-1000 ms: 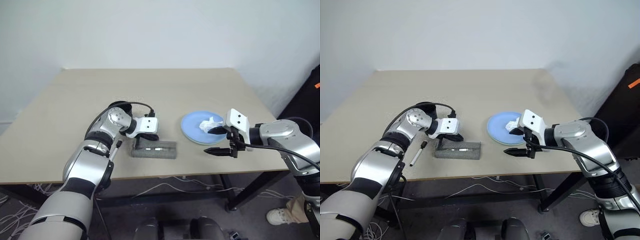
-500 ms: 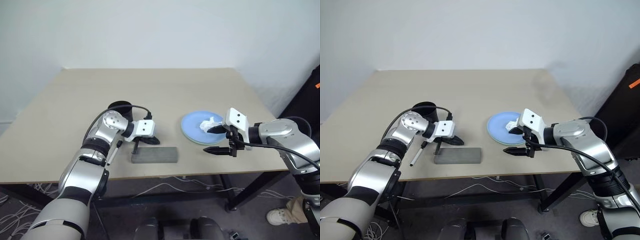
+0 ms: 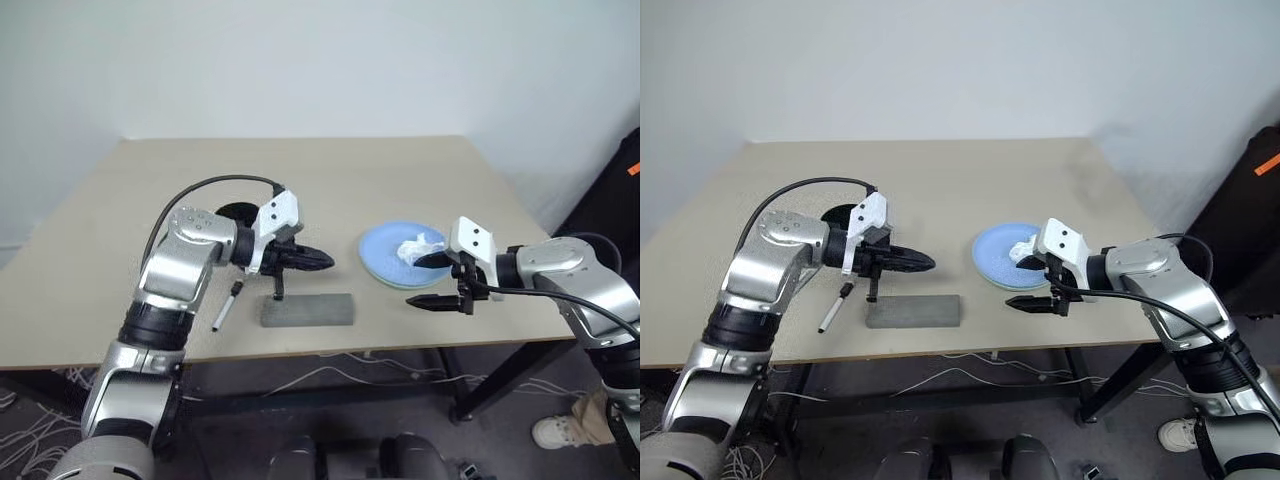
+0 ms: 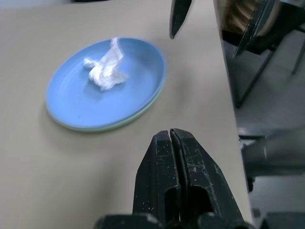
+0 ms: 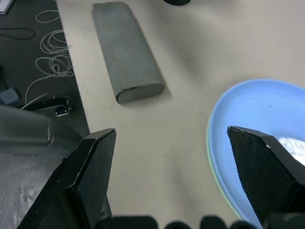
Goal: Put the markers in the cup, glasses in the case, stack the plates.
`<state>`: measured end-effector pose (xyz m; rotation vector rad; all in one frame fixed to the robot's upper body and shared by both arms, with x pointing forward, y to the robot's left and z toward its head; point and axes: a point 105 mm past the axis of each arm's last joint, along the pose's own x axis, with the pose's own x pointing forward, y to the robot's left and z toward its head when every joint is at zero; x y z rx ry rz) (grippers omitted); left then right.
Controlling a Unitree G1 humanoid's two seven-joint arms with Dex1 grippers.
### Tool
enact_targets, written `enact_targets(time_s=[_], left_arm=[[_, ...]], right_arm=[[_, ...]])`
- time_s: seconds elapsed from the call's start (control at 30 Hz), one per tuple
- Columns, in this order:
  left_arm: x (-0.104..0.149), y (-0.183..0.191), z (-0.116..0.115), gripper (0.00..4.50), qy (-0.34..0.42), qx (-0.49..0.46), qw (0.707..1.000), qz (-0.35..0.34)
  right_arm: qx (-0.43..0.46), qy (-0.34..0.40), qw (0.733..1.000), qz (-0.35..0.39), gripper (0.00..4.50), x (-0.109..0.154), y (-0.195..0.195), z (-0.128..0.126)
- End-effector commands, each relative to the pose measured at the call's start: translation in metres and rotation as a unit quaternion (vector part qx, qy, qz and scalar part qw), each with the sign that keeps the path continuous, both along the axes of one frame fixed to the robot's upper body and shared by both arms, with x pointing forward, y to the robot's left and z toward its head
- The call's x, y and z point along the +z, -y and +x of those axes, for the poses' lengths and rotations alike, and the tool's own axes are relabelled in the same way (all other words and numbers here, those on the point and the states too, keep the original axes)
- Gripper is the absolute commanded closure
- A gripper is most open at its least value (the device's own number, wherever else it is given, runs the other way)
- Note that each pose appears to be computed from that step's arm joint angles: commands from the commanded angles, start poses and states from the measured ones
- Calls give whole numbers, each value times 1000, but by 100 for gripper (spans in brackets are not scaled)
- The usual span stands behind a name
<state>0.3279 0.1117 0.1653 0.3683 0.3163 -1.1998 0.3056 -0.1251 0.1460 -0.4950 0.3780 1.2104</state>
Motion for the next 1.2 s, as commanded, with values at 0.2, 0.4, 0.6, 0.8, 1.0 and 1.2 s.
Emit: enact_targets(time_s=[0.2, 0.4, 0.6, 0.8, 1.0, 1.2], left_arm=[[13, -38, 2, 184, 3, 191, 982, 6], [5, -77, 11, 47, -3, 341, 939, 34], [-28, -102, 0, 47, -51, 428, 900, 65], [-61, -125, -9, 47, -89, 483, 867, 84], [-87, -133, -15, 47, -114, 502, 850, 114], [-108, -133, -19, 47, -144, 505, 844, 112]], right_arm=[[22, 18, 1000, -4, 44, 11, -2, 2], [30, 12, 999, -10, 44, 10, -1, 1], [37, 10, 999, -12, 44, 10, -2, 2], [43, 8, 999, -14, 44, 10, -2, 3], [46, 8, 999, -16, 44, 11, -3, 3], [44, 11, 999, -14, 44, 12, -3, 4]])
